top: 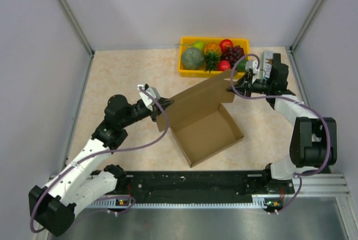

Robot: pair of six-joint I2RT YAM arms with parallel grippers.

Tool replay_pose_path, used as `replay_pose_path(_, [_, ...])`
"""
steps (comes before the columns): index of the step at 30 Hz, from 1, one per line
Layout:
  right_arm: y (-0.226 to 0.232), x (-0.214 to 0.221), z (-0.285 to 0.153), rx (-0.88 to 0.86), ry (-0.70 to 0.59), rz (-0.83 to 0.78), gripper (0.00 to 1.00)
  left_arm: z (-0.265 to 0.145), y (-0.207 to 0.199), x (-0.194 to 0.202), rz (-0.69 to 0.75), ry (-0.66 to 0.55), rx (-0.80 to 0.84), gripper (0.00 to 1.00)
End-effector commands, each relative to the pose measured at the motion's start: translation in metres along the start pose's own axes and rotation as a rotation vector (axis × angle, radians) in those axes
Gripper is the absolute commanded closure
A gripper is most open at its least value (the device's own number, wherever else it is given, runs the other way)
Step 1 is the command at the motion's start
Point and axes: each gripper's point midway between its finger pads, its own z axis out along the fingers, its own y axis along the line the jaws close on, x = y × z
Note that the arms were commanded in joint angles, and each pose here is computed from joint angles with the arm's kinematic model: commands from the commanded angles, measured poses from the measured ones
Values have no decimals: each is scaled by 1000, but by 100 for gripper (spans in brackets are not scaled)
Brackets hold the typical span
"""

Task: Fold the paper box

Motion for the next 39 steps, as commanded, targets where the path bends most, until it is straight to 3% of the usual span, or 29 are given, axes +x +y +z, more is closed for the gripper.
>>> replay_pose_path(1, [-2,-36,-2,67,-56,-122,96,-4,39,-35,-46,-92,-215,90])
replay_pose_path(4, [-2,-42,-5,117,-68,-149,100,-14,50,-37,-98,-92,-311,60])
replay_pose_path(7, [-2,-44,-8,156,-79,-168,100,-27,55,-34,-161,-70,-387,46])
replay_pose_path(8, [3,-44,-1,145,-80,-169,100,-31,55,-33,-172,-63,-402,18])
replay_pose_path(9, [4,-42,0,145,-78,-165,100,-36,60,-31,-199,-59,-447,2])
replay_pose_path(15, [0,-32,2,166,-65,-142,100,-82,69,-5,-319,43,-672,2])
replay_pose_path(17, [-4,-31,1,184,-61,-136,100,-99,69,2,-341,42,-740,13])
replay_pose_path(18, [-5,-30,1,188,-58,-130,100,-101,66,5,-361,35,-736,25])
replay_pose_path(21, [-9,-28,2,198,-47,-112,100,-103,56,20,-414,47,-719,28])
replay_pose_path(24, [-10,-27,1,202,-42,-110,100,-90,43,33,-398,42,-619,11])
replay_pose_path(27, [-10,-27,2,200,-40,-109,100,-72,35,44,-355,35,-526,9])
replay_pose_path(30, [-9,-26,2,192,-40,-103,100,-62,45,57,-303,85,-530,23])
replay_pose_path(32, [-8,-27,3,186,-41,-107,100,-55,56,62,-274,112,-555,23])
replay_pose_path(36, [-7,-26,3,177,-37,-108,100,-32,52,67,-241,173,-438,22])
replay_pose_path(39, [-7,-26,3,179,-37,-105,100,-29,54,65,-229,156,-440,34])
